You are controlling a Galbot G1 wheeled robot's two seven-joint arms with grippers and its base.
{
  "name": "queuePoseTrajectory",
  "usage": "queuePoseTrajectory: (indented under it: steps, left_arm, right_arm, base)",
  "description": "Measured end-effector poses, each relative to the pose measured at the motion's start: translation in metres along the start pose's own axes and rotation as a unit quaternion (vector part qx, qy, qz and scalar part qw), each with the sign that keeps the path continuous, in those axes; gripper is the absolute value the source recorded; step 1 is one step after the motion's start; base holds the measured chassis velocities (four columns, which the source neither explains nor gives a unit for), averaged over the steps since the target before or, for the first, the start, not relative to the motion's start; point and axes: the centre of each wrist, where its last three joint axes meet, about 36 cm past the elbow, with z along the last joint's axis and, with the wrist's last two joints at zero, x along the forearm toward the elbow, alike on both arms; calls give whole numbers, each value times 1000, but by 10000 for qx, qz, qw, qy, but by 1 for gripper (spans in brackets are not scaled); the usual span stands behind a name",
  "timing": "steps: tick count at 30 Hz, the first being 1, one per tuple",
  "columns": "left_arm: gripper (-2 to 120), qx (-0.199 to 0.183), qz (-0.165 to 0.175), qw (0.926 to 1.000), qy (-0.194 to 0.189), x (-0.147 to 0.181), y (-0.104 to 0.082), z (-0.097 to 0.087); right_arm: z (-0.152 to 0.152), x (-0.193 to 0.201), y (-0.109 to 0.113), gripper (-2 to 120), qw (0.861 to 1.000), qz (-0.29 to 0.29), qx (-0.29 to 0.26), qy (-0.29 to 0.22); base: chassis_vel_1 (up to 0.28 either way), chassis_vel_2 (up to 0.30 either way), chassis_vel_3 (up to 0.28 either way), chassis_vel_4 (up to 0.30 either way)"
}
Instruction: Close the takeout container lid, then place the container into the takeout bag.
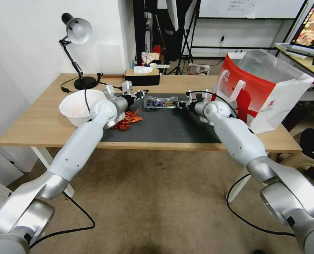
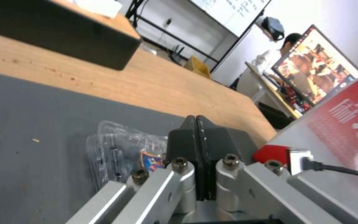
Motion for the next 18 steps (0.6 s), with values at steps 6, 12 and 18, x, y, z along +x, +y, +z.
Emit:
queuePoseTrajectory:
  steps: [6, 12, 18]
  left_arm:
    - [0, -219, 148, 9996, -78, 23, -2, 2]
    - [17, -1208, 231, 9916, -413, 64, -2, 24]
    - [36, -2059, 88, 9763, -660, 91, 2, 42]
  right_arm:
    - [0, -1, 2, 3, 10000, -9, -8, -2]
    - [-4, 0, 5, 3, 9999, -68, -69, -55]
    - [-9, 4, 7, 3, 9997, -140, -146, -149]
  base:
    - [0, 0, 0, 0]
    - [0, 0, 0, 0]
    - [0, 0, 0, 0]
